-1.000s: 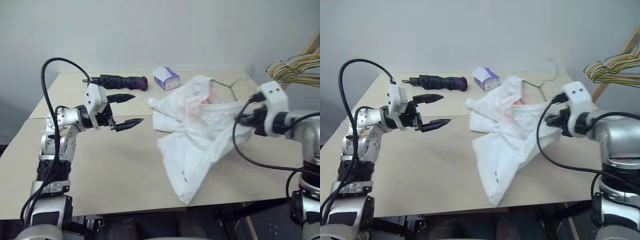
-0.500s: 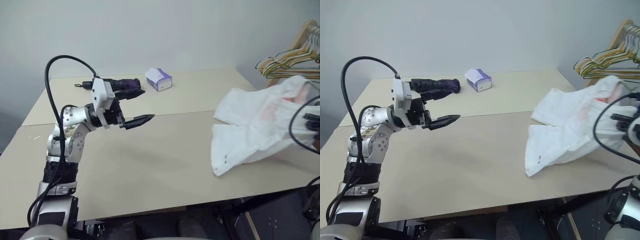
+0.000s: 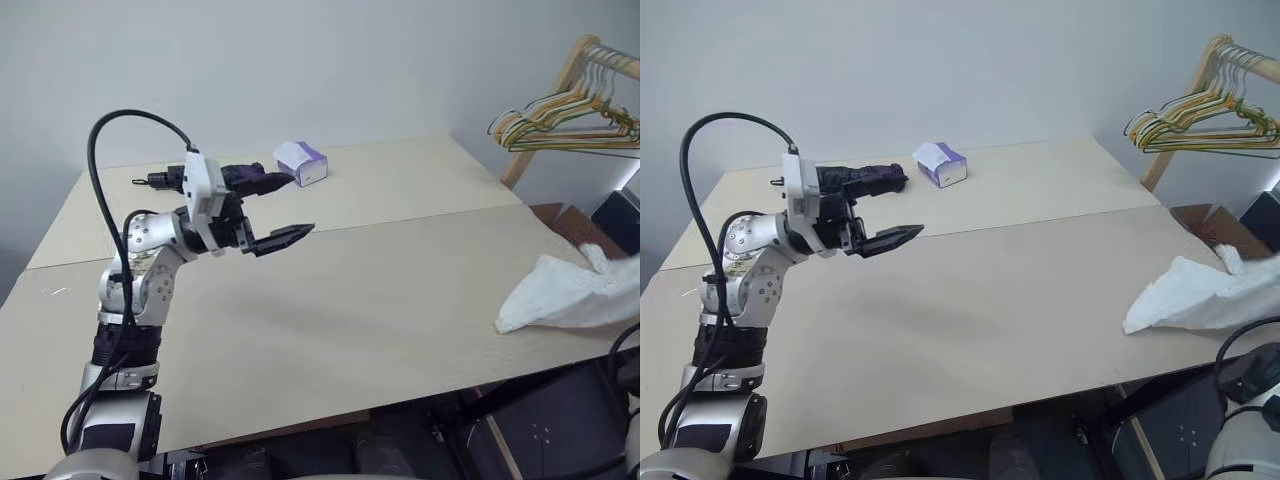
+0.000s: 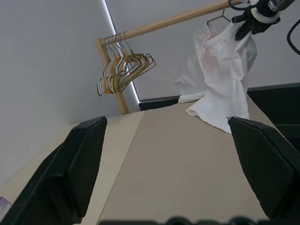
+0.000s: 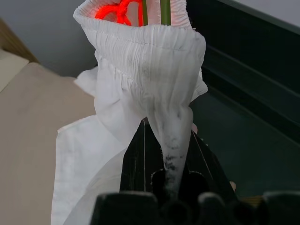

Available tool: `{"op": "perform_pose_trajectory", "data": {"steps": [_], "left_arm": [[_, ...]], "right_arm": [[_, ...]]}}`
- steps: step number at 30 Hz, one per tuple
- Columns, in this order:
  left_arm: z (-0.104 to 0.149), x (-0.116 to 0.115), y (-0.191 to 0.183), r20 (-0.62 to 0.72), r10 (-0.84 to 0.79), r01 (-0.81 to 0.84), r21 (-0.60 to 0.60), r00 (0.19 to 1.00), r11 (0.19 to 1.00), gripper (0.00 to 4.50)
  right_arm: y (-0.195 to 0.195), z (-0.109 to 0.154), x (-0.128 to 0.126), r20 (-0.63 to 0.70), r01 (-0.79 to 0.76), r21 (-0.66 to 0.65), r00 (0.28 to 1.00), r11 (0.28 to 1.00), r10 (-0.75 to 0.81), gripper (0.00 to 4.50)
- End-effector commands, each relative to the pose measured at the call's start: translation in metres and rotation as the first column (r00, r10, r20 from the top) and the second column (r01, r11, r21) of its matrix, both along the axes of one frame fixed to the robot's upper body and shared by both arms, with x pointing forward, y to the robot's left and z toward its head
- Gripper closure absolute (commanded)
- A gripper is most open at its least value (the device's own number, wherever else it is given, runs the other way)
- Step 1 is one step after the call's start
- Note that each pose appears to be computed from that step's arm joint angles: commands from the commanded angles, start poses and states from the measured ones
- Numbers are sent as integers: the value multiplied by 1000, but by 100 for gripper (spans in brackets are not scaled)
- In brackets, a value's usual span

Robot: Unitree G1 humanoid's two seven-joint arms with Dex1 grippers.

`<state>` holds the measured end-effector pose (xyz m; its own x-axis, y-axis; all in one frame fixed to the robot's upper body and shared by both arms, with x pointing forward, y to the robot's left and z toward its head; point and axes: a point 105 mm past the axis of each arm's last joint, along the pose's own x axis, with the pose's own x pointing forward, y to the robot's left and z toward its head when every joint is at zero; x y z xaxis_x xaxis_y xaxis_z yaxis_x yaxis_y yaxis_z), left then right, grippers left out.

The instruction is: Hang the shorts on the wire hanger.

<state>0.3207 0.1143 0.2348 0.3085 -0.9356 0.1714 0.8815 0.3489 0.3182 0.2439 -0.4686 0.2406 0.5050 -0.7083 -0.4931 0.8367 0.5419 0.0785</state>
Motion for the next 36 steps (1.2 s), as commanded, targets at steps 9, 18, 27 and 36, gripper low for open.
{"op": "perform_pose_trajectory", "data": {"steps": [9, 18, 27, 36], "left_arm": [[15, -12, 2, 71, -10, 13, -32, 997, 999, 2], [12, -17, 5, 75, -7, 9, -24, 997, 1000, 2], [18, -19, 5, 89, -16, 22, -64, 996, 998, 0], [18, -24, 2, 100, -65, 71, -66, 993, 995, 0]], "right_arm": [[-29, 21, 20, 176, 46, 44, 983, 998, -53, 450], [-40, -1, 26, 211, 50, 156, 974, 986, -83, 450], [-45, -10, 25, 138, 63, 86, 988, 994, -74, 383], [-52, 11, 19, 126, 105, -19, 987, 994, -102, 75]]}}
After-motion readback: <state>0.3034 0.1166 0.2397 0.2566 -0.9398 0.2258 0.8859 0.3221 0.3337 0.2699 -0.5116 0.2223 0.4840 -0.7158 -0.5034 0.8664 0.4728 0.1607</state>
